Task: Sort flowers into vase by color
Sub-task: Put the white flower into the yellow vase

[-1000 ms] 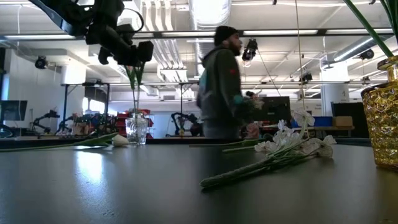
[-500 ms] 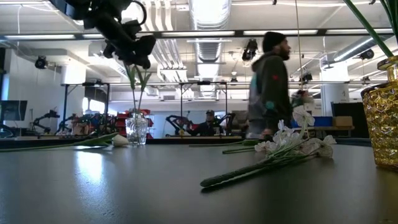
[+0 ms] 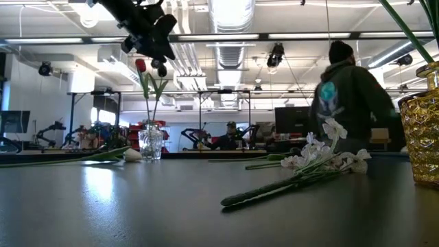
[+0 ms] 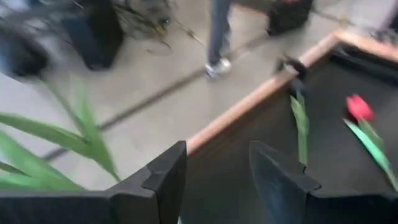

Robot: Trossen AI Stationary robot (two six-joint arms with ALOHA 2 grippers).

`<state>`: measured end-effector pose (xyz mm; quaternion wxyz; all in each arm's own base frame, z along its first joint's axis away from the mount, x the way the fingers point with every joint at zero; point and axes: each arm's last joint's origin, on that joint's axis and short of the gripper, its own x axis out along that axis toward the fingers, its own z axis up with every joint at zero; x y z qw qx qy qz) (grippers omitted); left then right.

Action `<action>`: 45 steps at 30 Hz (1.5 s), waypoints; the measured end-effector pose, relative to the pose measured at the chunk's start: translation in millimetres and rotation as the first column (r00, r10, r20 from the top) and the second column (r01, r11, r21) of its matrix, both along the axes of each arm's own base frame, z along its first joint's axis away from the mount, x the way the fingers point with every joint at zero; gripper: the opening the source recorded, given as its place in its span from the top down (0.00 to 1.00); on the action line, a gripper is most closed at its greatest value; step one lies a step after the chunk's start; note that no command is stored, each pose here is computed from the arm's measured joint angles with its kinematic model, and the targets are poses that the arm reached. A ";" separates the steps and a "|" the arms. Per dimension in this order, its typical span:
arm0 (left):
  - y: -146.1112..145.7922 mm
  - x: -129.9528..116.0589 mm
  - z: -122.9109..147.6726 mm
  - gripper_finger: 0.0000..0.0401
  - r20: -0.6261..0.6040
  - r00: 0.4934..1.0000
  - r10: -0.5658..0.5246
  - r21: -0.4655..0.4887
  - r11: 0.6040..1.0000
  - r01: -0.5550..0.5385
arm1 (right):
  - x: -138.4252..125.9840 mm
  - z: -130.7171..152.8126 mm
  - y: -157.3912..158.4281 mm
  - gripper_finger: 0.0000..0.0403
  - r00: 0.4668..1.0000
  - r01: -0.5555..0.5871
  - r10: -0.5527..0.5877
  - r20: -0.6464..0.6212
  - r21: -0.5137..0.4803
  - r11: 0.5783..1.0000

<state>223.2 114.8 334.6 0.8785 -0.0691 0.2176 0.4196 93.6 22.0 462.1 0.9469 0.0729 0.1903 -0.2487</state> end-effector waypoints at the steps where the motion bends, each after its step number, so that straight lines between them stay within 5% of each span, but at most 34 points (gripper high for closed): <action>1: -5.4 0.8 -2.2 0.60 -0.019 1.000 -0.016 -0.026 1.000 0.015 | 0.0 0.0 0.0 0.98 1.000 -0.001 0.001 -0.001 0.001 1.000; 5: -26.5 2.6 -13.0 0.64 -0.074 0.993 -0.097 -0.153 0.985 0.084 | 0.6 -0.5 0.8 0.98 1.000 -0.019 0.020 -0.009 0.011 1.000; 10: -34.2 23.4 -25.2 0.71 0.039 0.982 -0.186 -0.332 0.924 0.188 | 1.2 -1.0 1.6 0.98 0.999 -0.038 0.038 -0.018 0.023 0.999; 13: -29.2 44.1 -34.8 0.76 0.053 0.969 -0.243 -0.372 0.895 0.245 | 1.6 -1.1 1.9 0.98 0.999 -0.040 0.040 -0.019 0.024 0.999; 21: -14.4 106.9 -53.4 0.86 -0.138 0.912 -0.387 -0.430 0.853 0.297 | 1.6 -1.1 1.9 0.98 0.999 -0.038 0.039 -0.018 0.027 0.999; 26: -16.1 136.7 -55.8 0.79 -0.096 0.838 -0.537 -0.554 0.728 0.403 | 4.2 -1.8 3.2 0.98 0.999 -0.032 0.033 -0.019 0.035 0.999; 32: -30.9 159.0 -68.2 0.63 -0.070 0.805 -0.589 -0.599 0.670 0.438 | 11.2 -3.6 6.6 0.98 0.999 -0.032 0.033 -0.039 0.026 0.999; 37: -63.1 172.0 -84.9 0.53 -0.025 0.777 -0.629 -0.689 0.574 0.443 | 11.2 -3.7 6.7 0.98 0.999 -0.020 0.021 -0.026 0.055 0.998; 42: -108.7 184.1 -98.8 0.51 -0.006 0.785 -0.619 -0.744 0.528 0.410 | 9.0 -3.1 5.6 0.98 1.000 -0.001 0.002 -0.001 0.094 0.996; 45: -138.0 193.5 -110.3 0.51 0.008 0.824 -0.566 -0.758 0.534 0.375 | 9.1 -3.5 6.2 0.98 1.000 -0.015 0.016 -0.004 0.116 0.993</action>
